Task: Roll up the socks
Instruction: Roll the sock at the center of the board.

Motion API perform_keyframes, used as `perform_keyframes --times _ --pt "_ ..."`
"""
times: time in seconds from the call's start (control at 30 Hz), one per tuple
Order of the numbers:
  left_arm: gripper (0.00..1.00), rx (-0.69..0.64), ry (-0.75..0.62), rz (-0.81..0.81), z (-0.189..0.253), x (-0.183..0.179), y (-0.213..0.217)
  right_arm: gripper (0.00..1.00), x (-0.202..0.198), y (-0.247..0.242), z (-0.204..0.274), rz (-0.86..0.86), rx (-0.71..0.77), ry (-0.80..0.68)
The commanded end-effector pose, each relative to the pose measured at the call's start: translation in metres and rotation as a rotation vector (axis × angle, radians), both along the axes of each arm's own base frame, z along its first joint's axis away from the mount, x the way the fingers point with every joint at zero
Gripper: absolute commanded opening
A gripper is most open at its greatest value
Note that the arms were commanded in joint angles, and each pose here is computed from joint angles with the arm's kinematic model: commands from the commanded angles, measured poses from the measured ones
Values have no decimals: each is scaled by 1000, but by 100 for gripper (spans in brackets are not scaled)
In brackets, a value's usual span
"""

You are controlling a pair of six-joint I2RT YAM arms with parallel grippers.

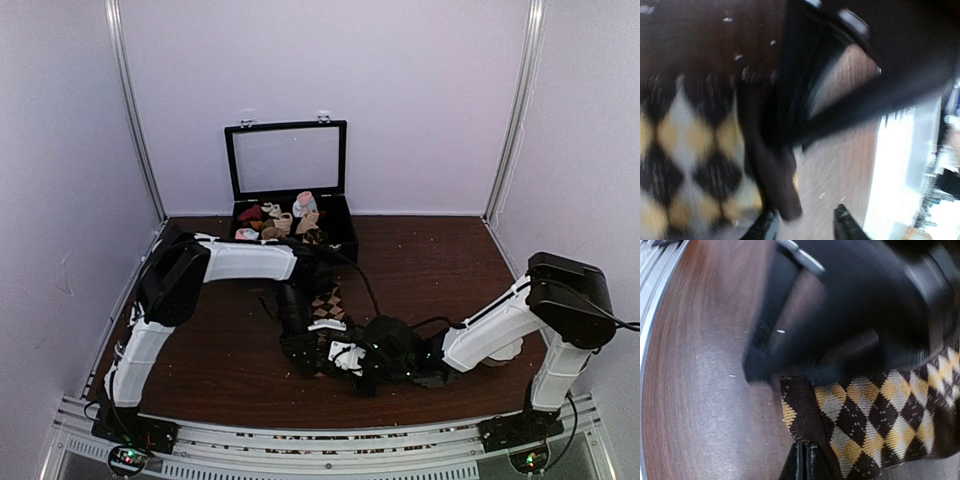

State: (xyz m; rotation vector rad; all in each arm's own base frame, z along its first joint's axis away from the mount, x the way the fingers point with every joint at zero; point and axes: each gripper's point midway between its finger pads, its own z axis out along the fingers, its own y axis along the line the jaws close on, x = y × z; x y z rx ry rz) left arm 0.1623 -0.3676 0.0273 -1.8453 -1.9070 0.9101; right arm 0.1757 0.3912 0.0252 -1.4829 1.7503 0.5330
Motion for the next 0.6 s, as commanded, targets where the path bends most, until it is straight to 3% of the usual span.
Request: perform_keyframes --times 0.0,0.1,0.23,0.57 --pt "45 -169 -334 53 30 49 0 0 -11 -19 -21 -67 -4 307" --pt "47 -247 -429 39 41 50 3 0 -18 -17 -19 -60 0 438" --pt "47 -289 -453 -6 42 43 7 0 -24 -17 -21 -87 17 635" --pt "46 -284 -506 -241 15 13 -3 0 -9 -43 -71 -369 -39 1104"
